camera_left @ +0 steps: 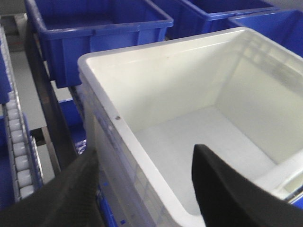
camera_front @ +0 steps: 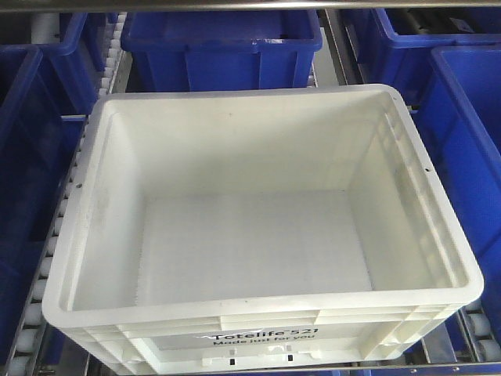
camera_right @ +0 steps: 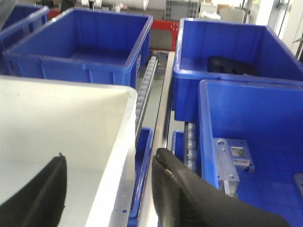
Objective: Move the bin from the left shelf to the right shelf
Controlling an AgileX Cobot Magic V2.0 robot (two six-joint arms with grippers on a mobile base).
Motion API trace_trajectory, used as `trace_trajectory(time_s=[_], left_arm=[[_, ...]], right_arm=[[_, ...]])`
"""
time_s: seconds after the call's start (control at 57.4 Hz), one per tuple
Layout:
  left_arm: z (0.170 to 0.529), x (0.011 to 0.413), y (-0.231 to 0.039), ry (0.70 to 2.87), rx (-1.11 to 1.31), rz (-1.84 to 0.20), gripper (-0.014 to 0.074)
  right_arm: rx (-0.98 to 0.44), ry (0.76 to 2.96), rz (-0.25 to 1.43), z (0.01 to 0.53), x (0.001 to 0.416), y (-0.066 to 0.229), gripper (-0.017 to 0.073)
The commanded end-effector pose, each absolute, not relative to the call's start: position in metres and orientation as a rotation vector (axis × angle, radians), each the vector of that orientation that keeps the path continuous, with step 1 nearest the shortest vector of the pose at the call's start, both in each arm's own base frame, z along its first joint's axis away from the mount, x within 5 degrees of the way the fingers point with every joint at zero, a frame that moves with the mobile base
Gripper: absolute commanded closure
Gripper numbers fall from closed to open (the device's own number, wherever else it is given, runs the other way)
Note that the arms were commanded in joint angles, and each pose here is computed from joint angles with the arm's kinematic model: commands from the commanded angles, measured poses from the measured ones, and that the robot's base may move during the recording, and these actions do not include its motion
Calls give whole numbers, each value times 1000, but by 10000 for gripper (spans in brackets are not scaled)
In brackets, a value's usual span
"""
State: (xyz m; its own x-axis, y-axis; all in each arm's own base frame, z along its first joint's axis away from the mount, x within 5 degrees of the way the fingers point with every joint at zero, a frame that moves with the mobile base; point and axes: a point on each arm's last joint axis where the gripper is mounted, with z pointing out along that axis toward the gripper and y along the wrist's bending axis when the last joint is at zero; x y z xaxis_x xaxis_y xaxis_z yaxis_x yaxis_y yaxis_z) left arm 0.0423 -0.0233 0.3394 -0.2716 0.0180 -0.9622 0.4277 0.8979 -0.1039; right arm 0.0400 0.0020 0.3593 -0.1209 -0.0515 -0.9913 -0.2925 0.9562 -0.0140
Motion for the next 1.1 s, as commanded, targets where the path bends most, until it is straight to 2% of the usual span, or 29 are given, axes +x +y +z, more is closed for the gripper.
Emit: trace_trajectory(time_s=[0.0,0.244,0.384,0.523,0.628,0.802,1.081], left_arm=[[346,35,-24,1703,353,-454,171],[311,19,-23,1633,414,-496,171],[294,20,-24,1624,392,-532,171],[294,21,-24,1625,390,-531,186],[292,21,-25,1638,396,-531,276],[293,21,-25,1633,393,-531,605],[292,21,-25,1637,395,-531,603]], right_arm=[[-264,1582,210,364,31,-2,173],[-254,1465,293,304,19,-3,173],[-265,1518,310,288,27,3,173],[-268,1523,313,284,29,4,187],[-267,1524,314,284,29,4,280],[-267,1528,313,284,29,4,573],[-264,1563,310,281,29,3,567]])
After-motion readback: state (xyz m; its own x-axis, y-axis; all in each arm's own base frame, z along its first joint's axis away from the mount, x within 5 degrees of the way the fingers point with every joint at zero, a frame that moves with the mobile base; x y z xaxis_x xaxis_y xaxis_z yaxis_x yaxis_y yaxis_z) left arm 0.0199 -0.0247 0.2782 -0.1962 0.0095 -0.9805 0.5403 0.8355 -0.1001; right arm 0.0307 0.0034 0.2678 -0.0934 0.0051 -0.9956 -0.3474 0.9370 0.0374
